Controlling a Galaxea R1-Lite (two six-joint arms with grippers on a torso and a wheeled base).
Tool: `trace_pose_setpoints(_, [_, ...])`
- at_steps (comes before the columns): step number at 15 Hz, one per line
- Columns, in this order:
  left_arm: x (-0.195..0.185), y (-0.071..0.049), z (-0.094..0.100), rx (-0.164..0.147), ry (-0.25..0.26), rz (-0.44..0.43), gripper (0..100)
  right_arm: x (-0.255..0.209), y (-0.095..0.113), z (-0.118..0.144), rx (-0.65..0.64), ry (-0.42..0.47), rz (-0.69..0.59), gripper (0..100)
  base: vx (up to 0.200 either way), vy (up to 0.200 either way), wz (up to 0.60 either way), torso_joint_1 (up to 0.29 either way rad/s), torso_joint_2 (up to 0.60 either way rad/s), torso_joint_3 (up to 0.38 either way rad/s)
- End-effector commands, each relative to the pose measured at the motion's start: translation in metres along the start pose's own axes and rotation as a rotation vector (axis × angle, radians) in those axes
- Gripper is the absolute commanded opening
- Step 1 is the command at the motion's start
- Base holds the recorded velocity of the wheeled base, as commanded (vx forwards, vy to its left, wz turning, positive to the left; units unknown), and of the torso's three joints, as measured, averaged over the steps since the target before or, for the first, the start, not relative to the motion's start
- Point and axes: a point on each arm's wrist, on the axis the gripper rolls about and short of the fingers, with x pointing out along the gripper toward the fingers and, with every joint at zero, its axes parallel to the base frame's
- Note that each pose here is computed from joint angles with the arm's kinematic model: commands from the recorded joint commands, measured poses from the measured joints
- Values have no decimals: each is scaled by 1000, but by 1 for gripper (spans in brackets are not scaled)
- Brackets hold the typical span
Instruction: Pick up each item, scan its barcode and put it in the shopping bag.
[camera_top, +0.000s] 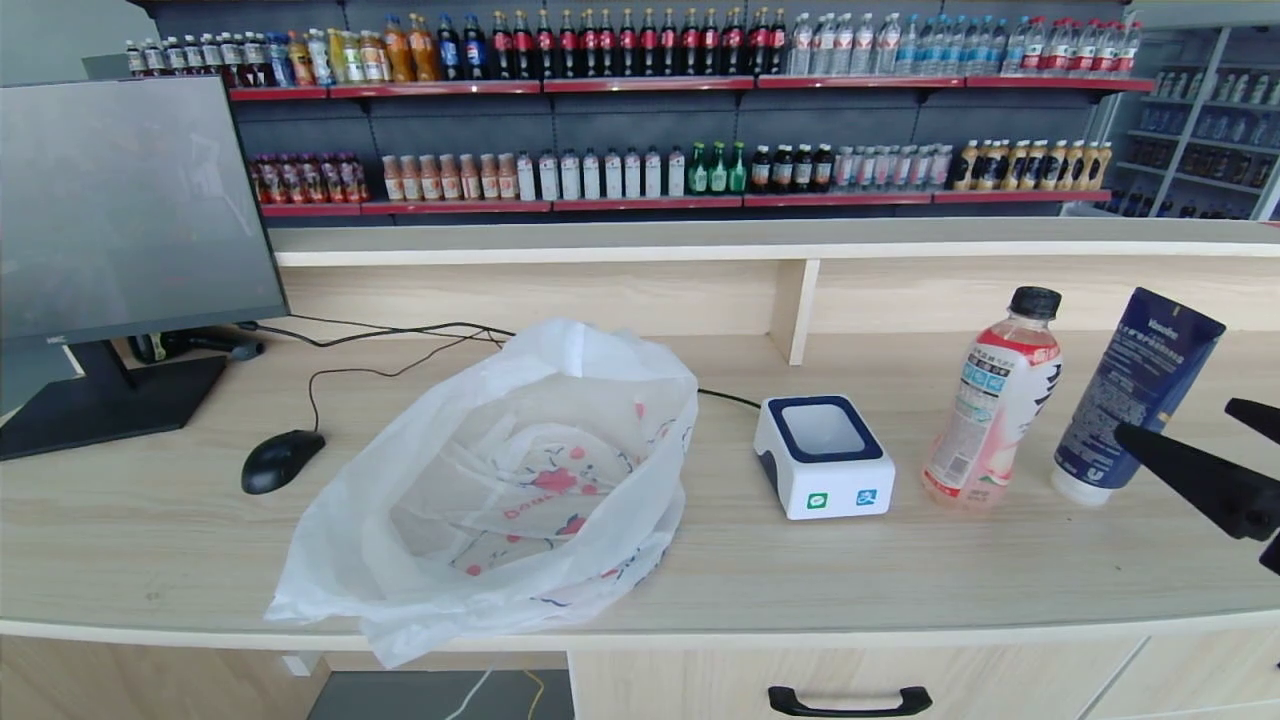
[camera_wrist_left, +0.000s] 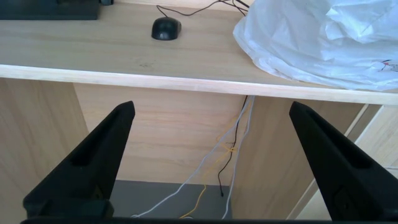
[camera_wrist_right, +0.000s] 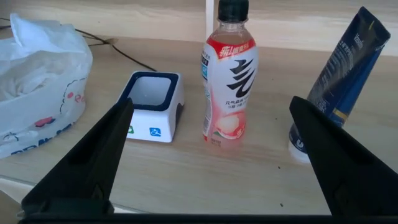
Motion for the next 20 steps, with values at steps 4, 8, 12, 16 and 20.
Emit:
trace_pose_setpoints(4, [0, 0, 0, 0, 0, 0, 100, 25, -1, -8, 4, 73, 8, 100, 0, 0, 0, 0, 0, 0])
trace_pose_setpoints(8, [0, 0, 0, 0, 0, 0, 100, 50, -10, 1, 19, 25, -29, 100, 0, 0, 0, 0, 0, 0])
trace_pose_setpoints(12, [0, 0, 0, 0, 0, 0, 100, 58, -10, 1, 34, 25, -26, 100, 0, 0, 0, 0, 0, 0])
trace_pose_setpoints(16, [0, 0, 0, 0, 0, 0, 100, 65, -11, -3, 34, 36, -25, 100, 0, 0, 0, 0, 0, 0])
trace_pose_setpoints(20, [0, 0, 0, 0, 0, 0, 100, 81, -12, -18, 37, 31, -25, 100, 0, 0, 0, 0, 0, 0])
